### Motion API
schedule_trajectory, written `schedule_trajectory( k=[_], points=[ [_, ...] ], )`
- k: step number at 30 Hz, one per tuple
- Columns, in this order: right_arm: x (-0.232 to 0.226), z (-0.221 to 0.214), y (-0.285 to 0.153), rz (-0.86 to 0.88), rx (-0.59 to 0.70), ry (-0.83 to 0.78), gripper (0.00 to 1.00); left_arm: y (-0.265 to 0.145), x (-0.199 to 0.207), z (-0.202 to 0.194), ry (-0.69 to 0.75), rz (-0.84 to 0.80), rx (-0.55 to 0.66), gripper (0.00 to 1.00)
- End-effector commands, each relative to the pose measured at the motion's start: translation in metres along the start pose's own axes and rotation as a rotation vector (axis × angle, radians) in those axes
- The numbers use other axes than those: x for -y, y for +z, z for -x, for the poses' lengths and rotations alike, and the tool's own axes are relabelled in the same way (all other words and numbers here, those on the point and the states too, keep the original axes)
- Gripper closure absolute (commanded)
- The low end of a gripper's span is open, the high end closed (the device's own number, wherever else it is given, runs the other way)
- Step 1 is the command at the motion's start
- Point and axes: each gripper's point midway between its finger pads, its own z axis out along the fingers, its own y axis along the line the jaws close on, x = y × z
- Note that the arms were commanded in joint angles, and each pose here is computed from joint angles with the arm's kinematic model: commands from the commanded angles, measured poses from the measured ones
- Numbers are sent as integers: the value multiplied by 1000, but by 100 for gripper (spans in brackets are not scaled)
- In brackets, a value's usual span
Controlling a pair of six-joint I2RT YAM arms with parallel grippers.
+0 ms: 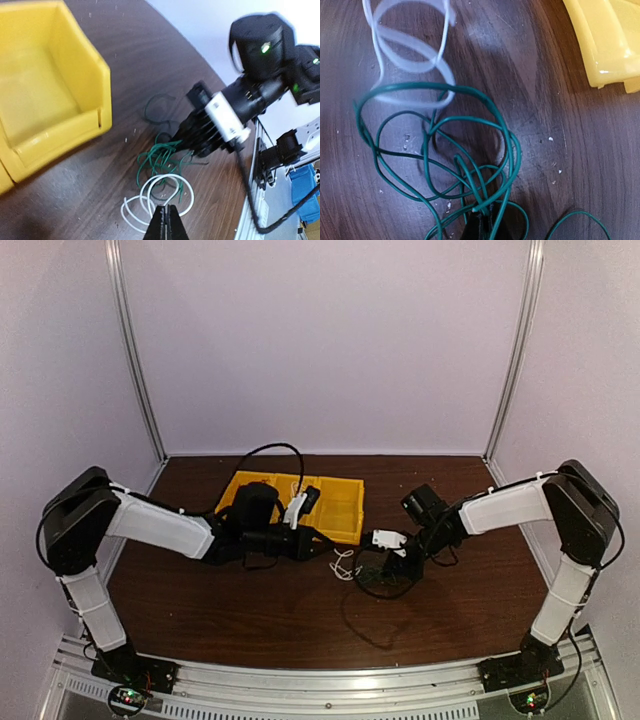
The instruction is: Untangle the cables
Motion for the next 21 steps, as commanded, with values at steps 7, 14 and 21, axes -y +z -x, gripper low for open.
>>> schedule_trajectory(
  k=[7,14,21],
  points=[
    [9,-33,5,-13,-109,58,100,-144,51,158,284,237,316,100],
    [33,-24,-28,-66,-60,111,85,-207,87,203,389,304,418,100],
    [19,46,-118,-99,137,-27,49,-198,95,195,355,217,397,100]
  ],
)
